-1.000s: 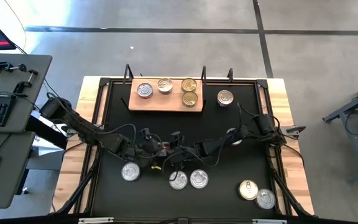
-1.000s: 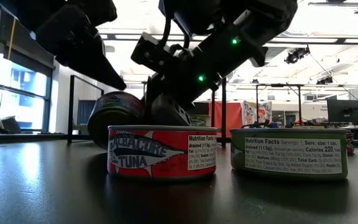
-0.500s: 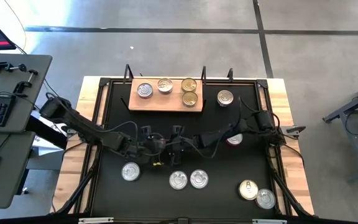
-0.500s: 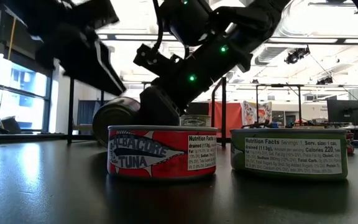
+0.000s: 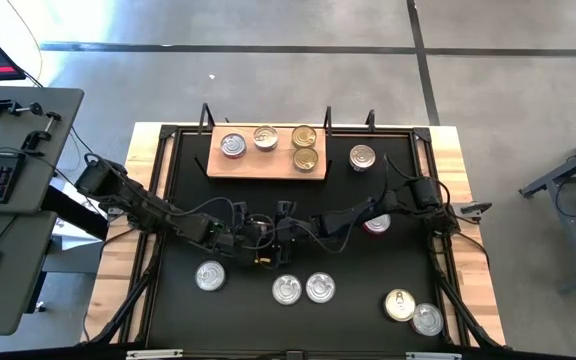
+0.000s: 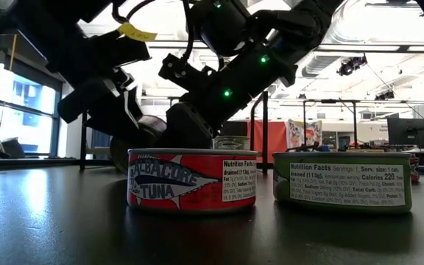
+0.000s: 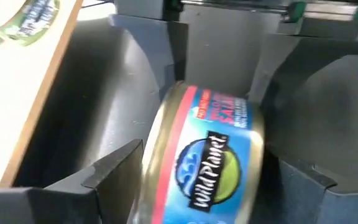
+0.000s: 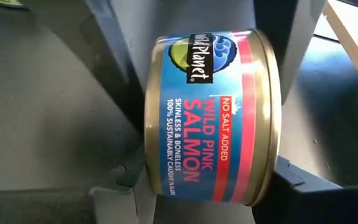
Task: Stack canned seafood by type on shelf
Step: Put the blue and pink tuna can on the shelf aligned with the other blue and pink tuna can
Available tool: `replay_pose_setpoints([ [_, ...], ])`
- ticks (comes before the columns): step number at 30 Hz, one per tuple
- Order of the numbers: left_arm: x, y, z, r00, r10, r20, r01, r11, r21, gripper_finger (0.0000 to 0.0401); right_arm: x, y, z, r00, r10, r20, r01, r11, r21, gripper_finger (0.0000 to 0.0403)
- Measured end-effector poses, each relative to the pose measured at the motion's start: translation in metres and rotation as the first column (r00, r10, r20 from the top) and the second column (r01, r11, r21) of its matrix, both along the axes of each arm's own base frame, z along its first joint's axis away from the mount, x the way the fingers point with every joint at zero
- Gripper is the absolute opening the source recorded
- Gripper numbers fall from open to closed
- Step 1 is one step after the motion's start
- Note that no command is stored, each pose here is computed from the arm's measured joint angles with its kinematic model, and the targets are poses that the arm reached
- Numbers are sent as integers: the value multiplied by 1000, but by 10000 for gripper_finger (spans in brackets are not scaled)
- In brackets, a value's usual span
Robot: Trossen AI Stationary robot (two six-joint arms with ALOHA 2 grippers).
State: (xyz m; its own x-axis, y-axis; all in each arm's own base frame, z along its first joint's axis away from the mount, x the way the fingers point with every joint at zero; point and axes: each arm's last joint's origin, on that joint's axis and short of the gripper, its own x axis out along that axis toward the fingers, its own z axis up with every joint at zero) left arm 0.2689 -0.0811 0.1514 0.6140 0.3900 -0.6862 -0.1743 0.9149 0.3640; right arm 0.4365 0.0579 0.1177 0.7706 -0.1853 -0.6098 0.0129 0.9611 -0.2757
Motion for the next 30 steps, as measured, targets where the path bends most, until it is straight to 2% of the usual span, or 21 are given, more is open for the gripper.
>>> replay_pose_setpoints([
  [3, 1, -1, 1, 1000, 1, 16, -1, 1000, -29, 275, 0, 0, 0, 1000, 15, 1, -15, 1000, 19, 181],
  [7, 1, -1, 0, 1000, -4, 12, 5, 999, -36, 244, -3, 1, -7, 999, 2, -38, -1, 999, 37, 253],
  [10, 1, -1, 0, 1000, -4, 13, 4, 999, -39, 216, -8, -2, 2, 997, -35, -70, 39, 998, 48, 286],
  [14, 1, 0, 0, 1000, 14, 20, -13, 999, -37, 184, -20, -1, 19, 983, -138, -122, 136, 990, -26, 294],
  [18, 2, -1, 1, 999, 23, 34, -22, 999, -35, 181, -33, 12, 31, 969, -196, -152, 175, 974, -141, 296],
  [21, 0, -2, 0, 999, 31, 25, -30, 999, -29, 183, -49, 19, 33, 935, -303, -185, 246, 929, -277, 296],
  [24, -2, -4, 0, 999, 38, 31, -38, 999, 7, 185, -74, 22, 31, 887, -426, -180, 335, 860, -385, 291],
  [27, -4, -4, 3, 996, 70, 51, -74, 995, 73, 183, -107, 24, 27, 835, -519, -184, 423, 819, -388, 287],
  [30, -6, 2, 12, 995, 99, 23, -101, 979, 176, 182, -138, 25, 19, 792, -590, -157, 521, 788, -330, 286],
])
